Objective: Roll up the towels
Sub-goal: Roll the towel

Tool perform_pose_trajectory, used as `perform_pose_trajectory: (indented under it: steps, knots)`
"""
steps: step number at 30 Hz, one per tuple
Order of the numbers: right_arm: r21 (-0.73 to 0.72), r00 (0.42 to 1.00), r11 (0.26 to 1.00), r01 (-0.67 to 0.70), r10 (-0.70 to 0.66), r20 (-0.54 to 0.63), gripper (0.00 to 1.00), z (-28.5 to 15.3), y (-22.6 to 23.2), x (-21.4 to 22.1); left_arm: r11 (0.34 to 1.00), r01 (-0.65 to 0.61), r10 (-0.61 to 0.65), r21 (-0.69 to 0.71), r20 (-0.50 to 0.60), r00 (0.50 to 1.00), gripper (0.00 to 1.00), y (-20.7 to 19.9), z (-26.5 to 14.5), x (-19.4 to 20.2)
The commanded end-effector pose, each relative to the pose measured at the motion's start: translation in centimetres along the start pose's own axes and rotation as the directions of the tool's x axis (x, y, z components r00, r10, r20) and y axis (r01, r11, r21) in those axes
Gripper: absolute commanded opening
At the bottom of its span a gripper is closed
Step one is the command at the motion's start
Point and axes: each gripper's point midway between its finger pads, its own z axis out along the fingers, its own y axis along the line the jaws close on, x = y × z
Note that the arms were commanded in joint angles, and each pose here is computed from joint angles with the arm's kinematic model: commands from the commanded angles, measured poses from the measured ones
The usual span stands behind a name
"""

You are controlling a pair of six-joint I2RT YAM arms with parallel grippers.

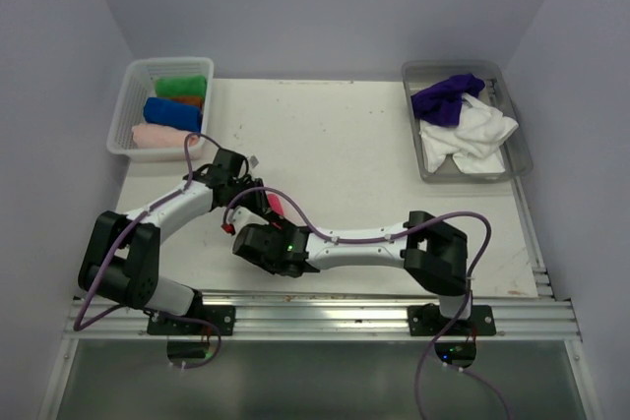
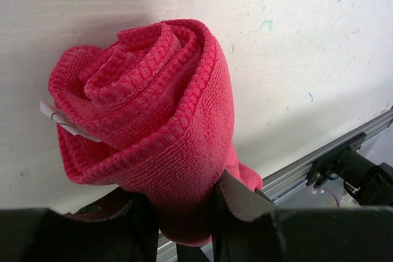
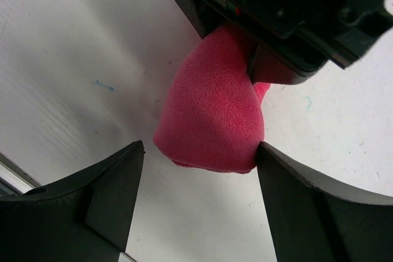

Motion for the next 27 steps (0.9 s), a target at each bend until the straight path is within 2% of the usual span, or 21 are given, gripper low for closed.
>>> perform_pose_trajectory:
  steps: [1,3,8,9,10,11,13,16,27]
  knots:
    - [0.010,1.000,1.000,0.009,-0.009,-0.001,0.75,0.2,0.2,-0.6,0.999,-0.034,0.033,0.012,0.038,0.999,0.34,-0.8,-0.9,-1.1]
    - [0.012,1.000,1.000,0.004,-0.004,-0.008,0.72,0.3,0.2,-0.4,0.999,-0.034,0.034,0.012,0.040,0.999,0.35,-0.9,-1.0,-1.1]
    - [0.000,0.998,0.998,-0.055,0.055,0.012,0.43,-0.1,-0.2,-0.7,0.999,-0.037,0.036,0.012,0.046,0.998,0.41,-1.0,-1.3,-1.2]
    - [-0.039,0.997,0.997,-0.071,0.071,-0.001,0.40,0.0,0.1,-0.1,0.999,-0.038,0.037,0.015,0.048,0.998,0.45,-1.2,-1.4,-1.2]
    - [-0.058,0.990,0.989,-0.135,0.136,0.023,0.38,-0.3,-0.6,-0.9,0.999,-0.042,0.041,0.018,0.051,0.998,0.54,-1.3,-1.5,-1.3]
    - [-0.079,0.986,0.984,-0.161,0.163,0.025,0.34,-0.3,-0.7,-1.0,0.999,-0.045,0.043,0.025,0.058,0.997,0.59,-1.5,-1.8,-1.4]
    - [-0.159,0.966,0.956,-0.246,0.254,0.035,0.31,-0.6,-1.2,-1.4,0.998,-0.052,0.050,0.029,0.068,0.996,0.72,-1.8,-2.1,-1.6]
    - [-0.249,0.941,0.915,-0.318,0.336,0.030,0.26,-0.7,-1.6,-1.3,0.998,-0.060,0.057,0.030,0.076,0.995,0.79,-1.9,-2.3,-1.7]
    - [-0.370,0.903,0.843,-0.392,0.429,0.022,0.25,-1.2,-1.6,-1.7,0.997,-0.056,0.053,0.055,0.058,0.997,0.80,-1.9,-1.7,-1.2]
